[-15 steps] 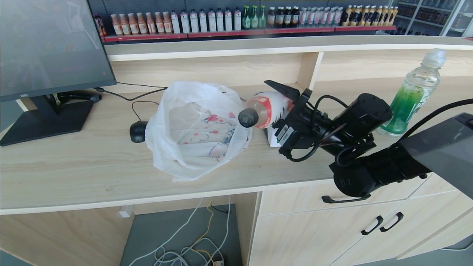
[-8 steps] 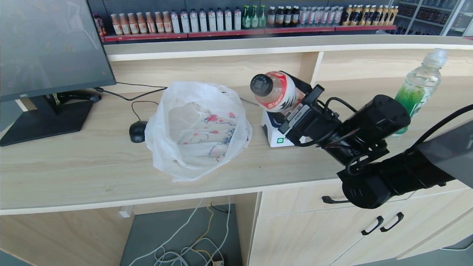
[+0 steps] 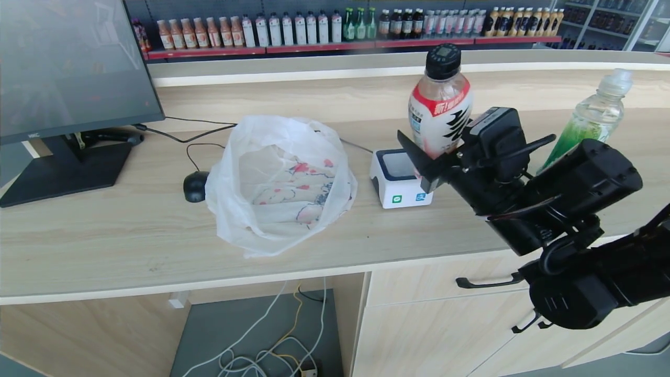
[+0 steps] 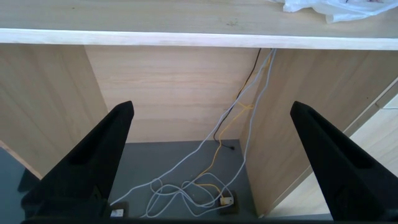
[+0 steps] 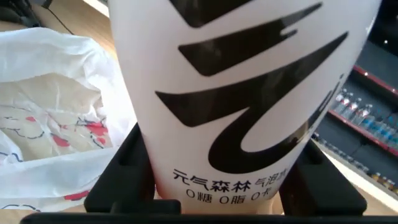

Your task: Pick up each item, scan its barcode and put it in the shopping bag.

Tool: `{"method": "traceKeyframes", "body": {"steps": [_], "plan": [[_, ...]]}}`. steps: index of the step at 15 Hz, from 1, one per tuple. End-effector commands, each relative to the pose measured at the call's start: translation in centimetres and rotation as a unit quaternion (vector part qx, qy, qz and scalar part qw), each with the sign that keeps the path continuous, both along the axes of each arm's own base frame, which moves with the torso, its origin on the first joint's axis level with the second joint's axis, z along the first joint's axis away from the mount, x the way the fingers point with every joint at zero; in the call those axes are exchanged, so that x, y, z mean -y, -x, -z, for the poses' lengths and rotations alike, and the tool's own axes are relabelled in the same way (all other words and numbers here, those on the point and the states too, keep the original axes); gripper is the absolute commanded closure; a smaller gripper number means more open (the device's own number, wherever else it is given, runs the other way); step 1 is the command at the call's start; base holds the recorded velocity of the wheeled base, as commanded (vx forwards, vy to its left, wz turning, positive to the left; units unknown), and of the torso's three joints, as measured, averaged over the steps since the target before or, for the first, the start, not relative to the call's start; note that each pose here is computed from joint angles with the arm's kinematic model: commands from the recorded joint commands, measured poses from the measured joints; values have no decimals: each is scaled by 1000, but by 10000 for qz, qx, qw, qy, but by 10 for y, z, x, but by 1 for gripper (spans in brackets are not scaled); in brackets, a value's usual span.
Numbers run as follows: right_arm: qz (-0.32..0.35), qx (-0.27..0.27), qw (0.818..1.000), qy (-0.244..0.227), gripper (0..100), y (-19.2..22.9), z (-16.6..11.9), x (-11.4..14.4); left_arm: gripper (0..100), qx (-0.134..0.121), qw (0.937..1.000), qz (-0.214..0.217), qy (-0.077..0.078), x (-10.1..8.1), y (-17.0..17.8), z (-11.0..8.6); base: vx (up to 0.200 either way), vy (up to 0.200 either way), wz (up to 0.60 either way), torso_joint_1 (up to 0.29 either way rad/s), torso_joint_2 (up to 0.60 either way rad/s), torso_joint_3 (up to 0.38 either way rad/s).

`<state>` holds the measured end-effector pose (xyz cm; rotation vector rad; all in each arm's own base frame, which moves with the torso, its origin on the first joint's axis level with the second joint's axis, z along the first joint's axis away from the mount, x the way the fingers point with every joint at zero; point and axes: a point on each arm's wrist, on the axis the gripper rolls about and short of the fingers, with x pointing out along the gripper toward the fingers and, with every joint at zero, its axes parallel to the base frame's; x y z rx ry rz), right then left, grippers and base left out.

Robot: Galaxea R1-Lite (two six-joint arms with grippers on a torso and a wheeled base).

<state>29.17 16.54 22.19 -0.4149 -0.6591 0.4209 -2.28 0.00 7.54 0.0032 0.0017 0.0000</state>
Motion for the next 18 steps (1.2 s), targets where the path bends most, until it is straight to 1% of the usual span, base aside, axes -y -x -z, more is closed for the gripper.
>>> {"method": "traceKeyframes", "body": {"steps": [1,2,3,4,5,6,7,8,10,13,16,18], "plan": [[-99,-307,9982,-498,100,15,-5,9,0,1,10000,0,1,0,0,0,0,0,0,0,0,0],[-130,-551,9940,-937,100,16,-6,13,0,1,10000,0,1,0,0,0,0,0,0,0,0,0],[-128,-564,9937,-961,100,16,-7,13,0,1,10000,0,1,0,0,0,0,0,0,0,0,0],[-182,-1002,9846,-1420,100,26,0,20,0,-7,10000,0,1,0,0,0,0,0,0,0,0,0],[-204,-1145,9821,-1480,100,29,4,21,0,1,10000,0,1,0,0,0,0,0,0,0,0,0],[-139,-1371,9752,-1734,100,32,9,24,0,-7,10000,0,1,0,0,0,0,0,0,0,0,0],[-24,-1289,9714,-1995,100,31,1,25,0,1,10000,0,1,0,0,0,0,0,0,0,0,0],[-10,-1276,9699,-2075,100,31,0,25,0,1,10000,0,1,0,0,0,0,0,0,0,0,0],[-49,-1250,9699,-2089,100,32,-2,23,0,1,10000,0,1,0,0,0,0,0,0,0,0,0],[-236,-1234,9688,-2139,100,39,-7,17,0,1,10000,0,-15,0,0,0,0,0,0,0,0,0],[-252,-1187,9684,-2180,100,44,-11,20,0,1,10000,0,1,0,0,0,0,0,0,0,0,0],[-262,-1143,9681,-2212,100,45,-14,21,0,-7,10000,0,47,0,0,0,0,200,0,2,-2,5]]}}
